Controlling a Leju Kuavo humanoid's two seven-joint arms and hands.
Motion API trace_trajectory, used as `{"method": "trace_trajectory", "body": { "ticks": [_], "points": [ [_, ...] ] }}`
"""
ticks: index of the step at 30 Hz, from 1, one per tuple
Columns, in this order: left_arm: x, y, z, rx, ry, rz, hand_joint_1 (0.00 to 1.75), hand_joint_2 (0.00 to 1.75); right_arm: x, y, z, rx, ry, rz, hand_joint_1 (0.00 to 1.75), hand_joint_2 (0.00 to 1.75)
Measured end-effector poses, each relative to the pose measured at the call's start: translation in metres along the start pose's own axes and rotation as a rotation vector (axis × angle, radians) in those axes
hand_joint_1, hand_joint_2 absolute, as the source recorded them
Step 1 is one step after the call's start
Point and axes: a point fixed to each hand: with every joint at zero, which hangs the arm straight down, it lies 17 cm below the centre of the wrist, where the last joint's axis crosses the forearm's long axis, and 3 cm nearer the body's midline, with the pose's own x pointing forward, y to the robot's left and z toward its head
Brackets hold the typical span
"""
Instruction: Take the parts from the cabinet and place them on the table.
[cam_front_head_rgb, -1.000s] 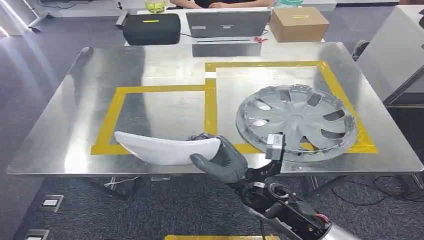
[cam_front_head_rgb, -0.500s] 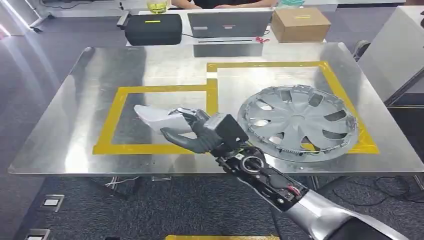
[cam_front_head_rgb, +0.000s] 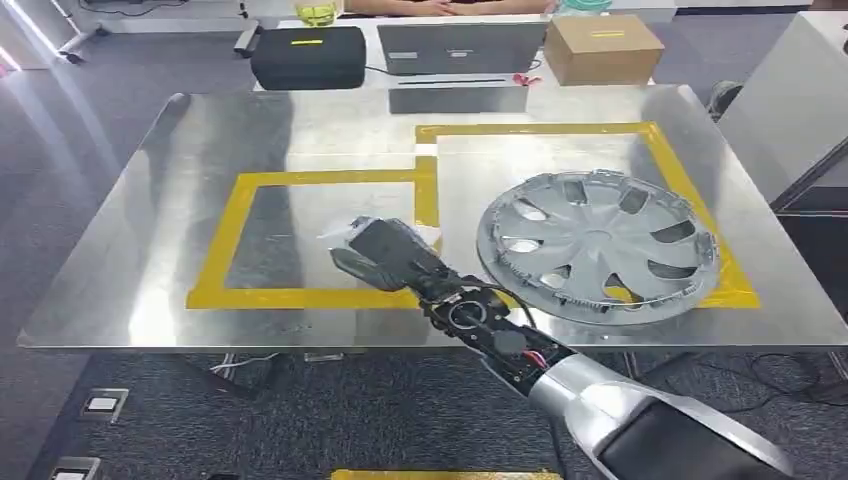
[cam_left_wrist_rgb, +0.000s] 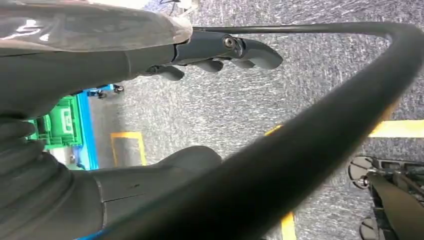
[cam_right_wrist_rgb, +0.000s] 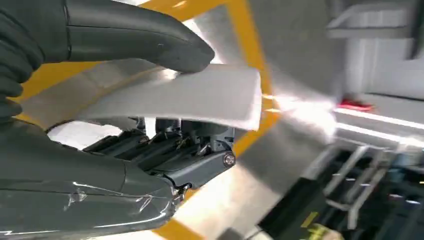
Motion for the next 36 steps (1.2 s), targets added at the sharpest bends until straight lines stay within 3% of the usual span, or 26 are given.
{"method": "trace_trajectory", "body": {
  "ticks": [3, 7, 17, 18, 26, 27, 36],
  "points": [
    [0.0, -0.001, 0.0, -0.004, -0.002, -0.009, 0.0, 1.75, -0.026, 0.003, 0.003, -0.024, 0.104, 0.09, 1.31, 1.75],
    [0.001, -0.002, 0.0, -0.008, -0.011, -0.015, 0.0, 1.75, -0.037, 0.012, 0.007, -0.03, 0.139, 0.178, 1.31, 1.75],
    [0.005, -0.003, 0.001, -0.016, -0.039, -0.051, 0.0, 1.75, 0.011, 0.008, 0.001, -0.123, -0.087, 0.13, 1.31, 1.75],
    [0.006, -0.003, 0.001, -0.017, -0.042, -0.053, 0.0, 1.75, 0.018, 0.006, 0.0, -0.132, -0.113, 0.126, 0.0, 1.75],
    [0.013, -0.002, 0.001, -0.008, -0.077, -0.082, 0.0, 1.75, 0.043, 0.01, -0.004, -0.139, -0.183, 0.117, 0.0, 1.75],
    [0.013, -0.001, 0.001, -0.007, -0.078, -0.082, 0.0, 0.0, 0.045, 0.01, -0.004, -0.137, -0.188, 0.118, 0.0, 1.75],
    [0.011, 0.001, 0.0, -0.001, -0.062, -0.061, 0.0, 0.0, 0.048, 0.016, -0.005, -0.12, -0.193, 0.117, 0.0, 1.75]
  ]
}}
